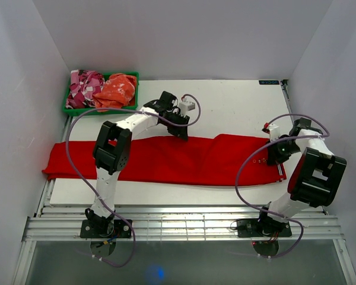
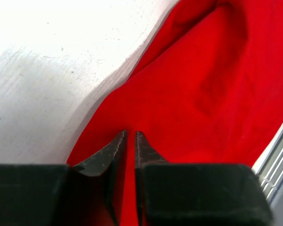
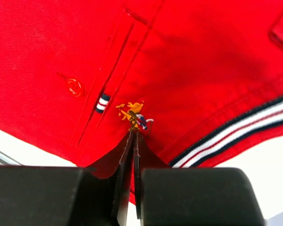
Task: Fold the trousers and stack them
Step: Fold the trousers
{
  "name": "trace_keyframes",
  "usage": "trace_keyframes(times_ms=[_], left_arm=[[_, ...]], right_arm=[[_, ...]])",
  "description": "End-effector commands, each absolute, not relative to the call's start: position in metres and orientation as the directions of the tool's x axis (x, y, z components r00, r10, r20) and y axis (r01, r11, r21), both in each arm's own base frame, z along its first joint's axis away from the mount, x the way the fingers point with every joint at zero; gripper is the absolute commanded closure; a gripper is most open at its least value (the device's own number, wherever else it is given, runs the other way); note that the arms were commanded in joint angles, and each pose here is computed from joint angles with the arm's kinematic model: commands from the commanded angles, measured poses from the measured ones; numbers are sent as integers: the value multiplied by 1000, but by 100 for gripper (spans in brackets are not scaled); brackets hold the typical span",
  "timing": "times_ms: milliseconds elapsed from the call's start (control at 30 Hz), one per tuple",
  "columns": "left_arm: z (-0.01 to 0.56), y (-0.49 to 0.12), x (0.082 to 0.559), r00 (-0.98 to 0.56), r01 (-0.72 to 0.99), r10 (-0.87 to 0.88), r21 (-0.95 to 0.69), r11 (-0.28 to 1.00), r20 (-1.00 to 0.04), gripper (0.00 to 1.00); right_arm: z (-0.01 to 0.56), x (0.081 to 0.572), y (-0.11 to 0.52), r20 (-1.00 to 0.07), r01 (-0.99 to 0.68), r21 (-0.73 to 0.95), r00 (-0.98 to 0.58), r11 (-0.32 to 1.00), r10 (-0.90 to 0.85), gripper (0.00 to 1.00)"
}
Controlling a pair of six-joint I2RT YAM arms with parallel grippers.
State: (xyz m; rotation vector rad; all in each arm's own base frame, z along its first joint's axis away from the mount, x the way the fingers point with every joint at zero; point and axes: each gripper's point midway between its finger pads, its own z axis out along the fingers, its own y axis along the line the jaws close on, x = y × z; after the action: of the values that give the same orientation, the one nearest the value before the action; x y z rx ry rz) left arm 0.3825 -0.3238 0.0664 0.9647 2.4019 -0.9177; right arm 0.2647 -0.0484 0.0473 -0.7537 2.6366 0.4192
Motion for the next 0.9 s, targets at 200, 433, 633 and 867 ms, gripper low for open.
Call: trace_keyframes(times_ms=[200, 433, 633, 867], left_arm=[[99, -314, 362, -465, 877, 530, -284, 388, -709, 100], [125, -304, 342, -301, 935, 543, -130, 330, -784, 80], [164, -305, 359, -382, 879, 425, -181, 440, -821, 29], [192, -279, 385, -509, 787, 324, -280, 549, -797, 2]], right_arm=[[148, 325, -65, -566, -644, -55, -609, 763, -555, 17], [193, 379, 46, -672, -822, 5, -424, 569, -607, 15], [169, 403, 150, -700, -890, 195, -421, 412, -577, 16], [102, 400, 174, -595, -928, 268, -370, 257, -713, 13]])
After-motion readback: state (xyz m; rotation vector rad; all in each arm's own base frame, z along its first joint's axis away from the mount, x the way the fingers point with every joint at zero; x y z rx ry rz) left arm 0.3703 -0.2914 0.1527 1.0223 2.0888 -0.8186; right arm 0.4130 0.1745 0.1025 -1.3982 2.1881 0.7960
